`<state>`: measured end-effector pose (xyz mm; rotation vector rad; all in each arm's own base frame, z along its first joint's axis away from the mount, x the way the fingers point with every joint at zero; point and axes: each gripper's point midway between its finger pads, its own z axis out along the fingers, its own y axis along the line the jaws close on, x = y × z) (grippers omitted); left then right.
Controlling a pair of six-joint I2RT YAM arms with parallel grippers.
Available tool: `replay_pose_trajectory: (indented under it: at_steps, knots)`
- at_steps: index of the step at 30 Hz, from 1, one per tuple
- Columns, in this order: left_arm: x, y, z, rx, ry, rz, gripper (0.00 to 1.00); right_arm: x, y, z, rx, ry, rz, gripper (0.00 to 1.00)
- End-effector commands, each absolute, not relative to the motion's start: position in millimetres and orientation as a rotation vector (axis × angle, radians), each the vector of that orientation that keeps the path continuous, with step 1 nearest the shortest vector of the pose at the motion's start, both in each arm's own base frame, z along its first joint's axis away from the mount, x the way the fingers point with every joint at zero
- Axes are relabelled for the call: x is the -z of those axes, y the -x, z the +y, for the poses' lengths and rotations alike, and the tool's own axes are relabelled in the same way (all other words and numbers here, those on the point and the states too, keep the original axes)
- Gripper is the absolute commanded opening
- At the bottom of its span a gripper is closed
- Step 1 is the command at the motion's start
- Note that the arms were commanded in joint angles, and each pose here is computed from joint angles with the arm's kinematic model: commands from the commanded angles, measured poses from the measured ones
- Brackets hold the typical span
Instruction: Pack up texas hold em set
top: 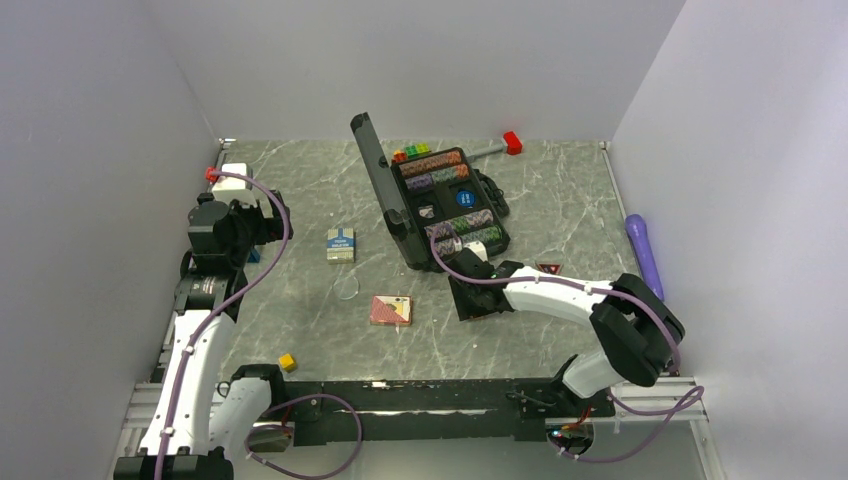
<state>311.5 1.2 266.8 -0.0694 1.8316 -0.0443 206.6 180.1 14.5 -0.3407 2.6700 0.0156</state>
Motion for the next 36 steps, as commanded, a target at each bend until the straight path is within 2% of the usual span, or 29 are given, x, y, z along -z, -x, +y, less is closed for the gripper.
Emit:
replay_pose_trajectory:
  at_steps: [1,32,36]
  knots:
    - [-281,-313,2,0.038,0.067,1.777,0.99,-20,-217,189,-0.029,0.306,2.638,0.60]
    - [-284,-309,3,0.038,0.069,1.763,0.99,13,-197,171,-0.038,0.258,2.785,0.60]
    - [-284,-309,3,0.037,0.070,1.762,0.99,15,-196,169,-0.030,0.256,2.795,0.53]
